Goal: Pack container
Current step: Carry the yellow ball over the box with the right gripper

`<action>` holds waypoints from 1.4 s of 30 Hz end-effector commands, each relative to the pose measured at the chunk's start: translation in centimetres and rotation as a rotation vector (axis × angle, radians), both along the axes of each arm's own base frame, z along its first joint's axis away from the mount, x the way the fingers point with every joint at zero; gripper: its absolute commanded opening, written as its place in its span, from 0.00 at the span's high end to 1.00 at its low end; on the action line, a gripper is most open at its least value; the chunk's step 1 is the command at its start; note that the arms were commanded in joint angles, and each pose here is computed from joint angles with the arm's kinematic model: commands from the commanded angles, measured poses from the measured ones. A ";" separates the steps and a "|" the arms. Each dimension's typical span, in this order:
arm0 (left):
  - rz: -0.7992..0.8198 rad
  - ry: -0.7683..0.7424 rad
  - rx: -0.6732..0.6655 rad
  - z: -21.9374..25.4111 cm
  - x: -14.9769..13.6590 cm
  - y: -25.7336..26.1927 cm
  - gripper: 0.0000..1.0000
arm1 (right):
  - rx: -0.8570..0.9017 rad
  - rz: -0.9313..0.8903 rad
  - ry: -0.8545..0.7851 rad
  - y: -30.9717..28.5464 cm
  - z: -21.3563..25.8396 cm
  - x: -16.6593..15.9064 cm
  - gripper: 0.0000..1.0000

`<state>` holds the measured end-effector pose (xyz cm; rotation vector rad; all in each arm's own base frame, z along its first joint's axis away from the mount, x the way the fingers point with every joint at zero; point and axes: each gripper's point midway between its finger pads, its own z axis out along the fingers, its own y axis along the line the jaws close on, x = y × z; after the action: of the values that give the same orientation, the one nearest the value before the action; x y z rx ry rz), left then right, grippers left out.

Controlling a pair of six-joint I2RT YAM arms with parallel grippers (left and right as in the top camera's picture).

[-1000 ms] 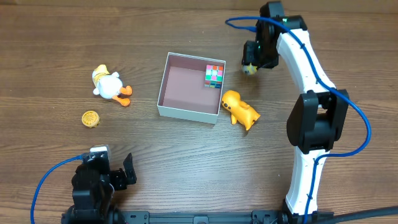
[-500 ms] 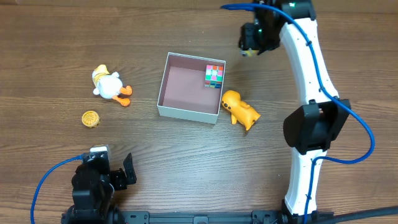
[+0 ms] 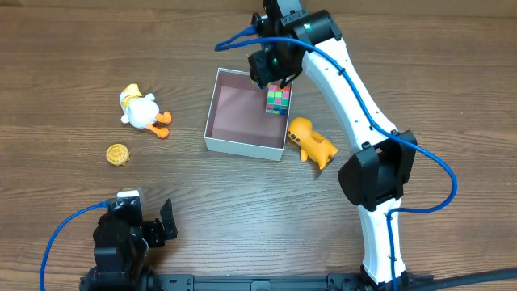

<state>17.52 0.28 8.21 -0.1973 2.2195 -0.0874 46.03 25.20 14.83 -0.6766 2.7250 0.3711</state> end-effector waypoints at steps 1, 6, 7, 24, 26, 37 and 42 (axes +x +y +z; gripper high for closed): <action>-0.006 -0.008 0.020 0.1 0.1 0.1 0.00 | 0.000 0.029 0.026 0.0 -2.1 -0.1 0.51; -0.006 -0.008 0.020 0.1 0.1 0.1 0.00 | 0.009 0.031 0.013 0.3 -2.5 0.3 0.52; -0.006 -0.008 0.020 0.1 0.1 0.1 0.00 | 0.015 0.031 0.002 0.4 -2.4 0.5 0.52; -0.006 -0.008 0.020 0.1 0.1 0.1 0.00 | 0.061 0.063 0.006 2.1 -4.9 0.3 0.51; -0.006 -0.008 0.020 0.1 0.1 0.1 0.00 | 0.064 0.063 0.001 2.1 -4.9 0.4 0.51; -0.006 -0.008 0.020 0.1 0.1 0.1 0.00 | 0.066 0.063 -0.004 2.2 -4.8 0.6 0.43; -0.006 -0.008 0.020 0.1 0.1 0.1 0.00 | 0.066 0.063 -0.005 2.2 -4.8 0.6 0.43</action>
<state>17.52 0.29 8.21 -0.1975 2.2195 -0.0870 46.82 26.85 10.25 -0.7276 2.6835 0.4535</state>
